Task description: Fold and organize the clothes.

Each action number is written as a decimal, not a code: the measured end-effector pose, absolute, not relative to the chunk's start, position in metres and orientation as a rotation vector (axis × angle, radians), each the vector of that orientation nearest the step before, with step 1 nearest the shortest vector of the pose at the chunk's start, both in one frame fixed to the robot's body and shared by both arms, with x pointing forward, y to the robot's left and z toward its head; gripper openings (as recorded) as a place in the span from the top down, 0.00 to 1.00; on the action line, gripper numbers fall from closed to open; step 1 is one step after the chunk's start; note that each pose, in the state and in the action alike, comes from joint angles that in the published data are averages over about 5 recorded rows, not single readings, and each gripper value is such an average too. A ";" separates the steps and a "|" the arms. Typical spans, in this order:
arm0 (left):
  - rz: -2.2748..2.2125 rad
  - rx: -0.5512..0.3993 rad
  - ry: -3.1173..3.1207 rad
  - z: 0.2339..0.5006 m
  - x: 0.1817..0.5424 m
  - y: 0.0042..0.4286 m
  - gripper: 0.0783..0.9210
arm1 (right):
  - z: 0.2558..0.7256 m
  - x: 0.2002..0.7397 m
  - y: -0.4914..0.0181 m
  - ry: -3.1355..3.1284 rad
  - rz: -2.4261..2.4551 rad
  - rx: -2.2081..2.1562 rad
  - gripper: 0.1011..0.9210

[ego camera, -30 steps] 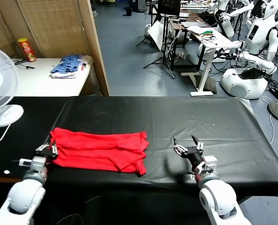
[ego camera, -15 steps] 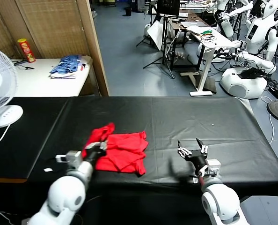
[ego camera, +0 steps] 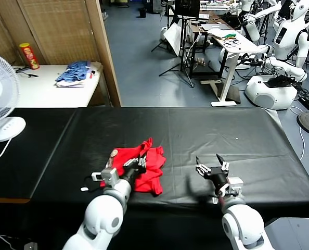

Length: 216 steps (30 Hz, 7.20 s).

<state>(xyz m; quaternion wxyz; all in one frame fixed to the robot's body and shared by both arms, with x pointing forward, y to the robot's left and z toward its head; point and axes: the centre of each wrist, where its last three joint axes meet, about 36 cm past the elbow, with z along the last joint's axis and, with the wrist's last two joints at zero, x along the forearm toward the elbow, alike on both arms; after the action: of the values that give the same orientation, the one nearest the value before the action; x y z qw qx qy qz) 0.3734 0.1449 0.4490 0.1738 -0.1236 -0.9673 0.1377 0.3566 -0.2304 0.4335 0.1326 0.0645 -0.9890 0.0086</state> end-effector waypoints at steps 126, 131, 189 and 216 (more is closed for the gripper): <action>-0.325 0.238 -2.830 0.426 0.371 0.353 0.90 | 0.437 0.354 -0.169 -2.847 0.054 0.146 0.15; -0.741 0.325 -2.799 0.460 0.370 0.395 0.90 | 0.436 0.350 -0.164 -2.839 0.045 0.159 0.15; 0.004 -0.096 -3.007 0.449 0.305 0.247 0.15 | 0.407 0.483 -0.036 -2.223 -0.851 0.678 0.26; -0.007 -0.026 -2.991 0.439 0.291 0.254 0.15 | 0.365 0.487 -0.062 -2.756 0.039 0.920 0.95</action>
<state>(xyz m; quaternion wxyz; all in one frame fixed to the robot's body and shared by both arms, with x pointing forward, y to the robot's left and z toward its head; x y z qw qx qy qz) 0.2912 0.2540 0.4387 0.0750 -0.0086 -0.9971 -0.0025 0.4869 -0.0617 0.3654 0.1178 0.3145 -0.9418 0.0133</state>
